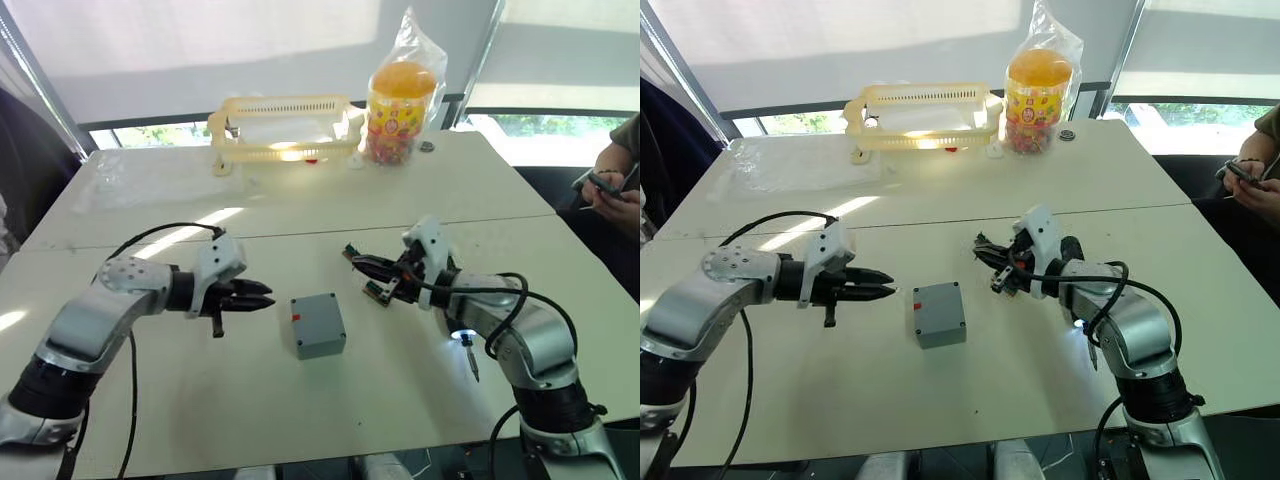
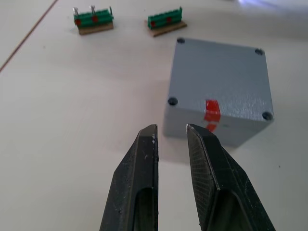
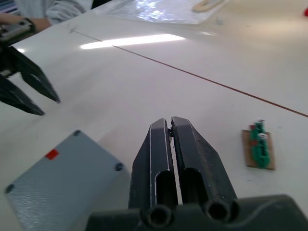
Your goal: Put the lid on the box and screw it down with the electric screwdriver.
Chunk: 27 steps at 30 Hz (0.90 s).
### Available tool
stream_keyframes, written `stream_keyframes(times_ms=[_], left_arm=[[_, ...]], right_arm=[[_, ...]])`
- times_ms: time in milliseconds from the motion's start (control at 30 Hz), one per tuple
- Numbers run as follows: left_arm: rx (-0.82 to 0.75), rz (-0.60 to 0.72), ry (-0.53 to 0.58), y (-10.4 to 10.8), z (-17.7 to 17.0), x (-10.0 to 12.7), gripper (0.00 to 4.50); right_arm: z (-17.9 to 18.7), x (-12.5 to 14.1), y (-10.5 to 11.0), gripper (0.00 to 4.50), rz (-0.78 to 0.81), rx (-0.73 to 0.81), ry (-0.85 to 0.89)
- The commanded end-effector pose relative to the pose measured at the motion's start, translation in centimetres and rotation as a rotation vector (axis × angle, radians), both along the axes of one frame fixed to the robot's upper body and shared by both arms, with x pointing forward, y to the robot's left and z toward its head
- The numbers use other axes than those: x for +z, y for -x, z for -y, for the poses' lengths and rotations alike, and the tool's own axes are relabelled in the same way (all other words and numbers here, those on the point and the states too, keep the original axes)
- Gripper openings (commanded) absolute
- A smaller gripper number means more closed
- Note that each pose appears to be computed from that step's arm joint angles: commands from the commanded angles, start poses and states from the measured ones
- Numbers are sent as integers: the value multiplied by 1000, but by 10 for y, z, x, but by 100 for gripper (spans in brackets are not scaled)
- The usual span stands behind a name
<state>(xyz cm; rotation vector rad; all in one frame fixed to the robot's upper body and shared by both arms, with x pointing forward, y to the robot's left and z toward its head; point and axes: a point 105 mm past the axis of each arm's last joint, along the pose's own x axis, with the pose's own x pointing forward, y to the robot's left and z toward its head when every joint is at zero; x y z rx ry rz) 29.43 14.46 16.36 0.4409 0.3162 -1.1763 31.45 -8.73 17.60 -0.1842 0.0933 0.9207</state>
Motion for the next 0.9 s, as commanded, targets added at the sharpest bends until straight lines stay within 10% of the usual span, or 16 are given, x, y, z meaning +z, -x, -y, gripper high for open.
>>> stream_keyframes(times_ms=[33, 900], left_arm=[[-13, 56, -14, 2, 1, 9, 94], [-1, 62, -1, 1, 5, 10, 94]], right_arm=[[-15, 2, 12, 5, 15, 62, -10], [-17, -13, 10, 5, -11, 76, 24]])
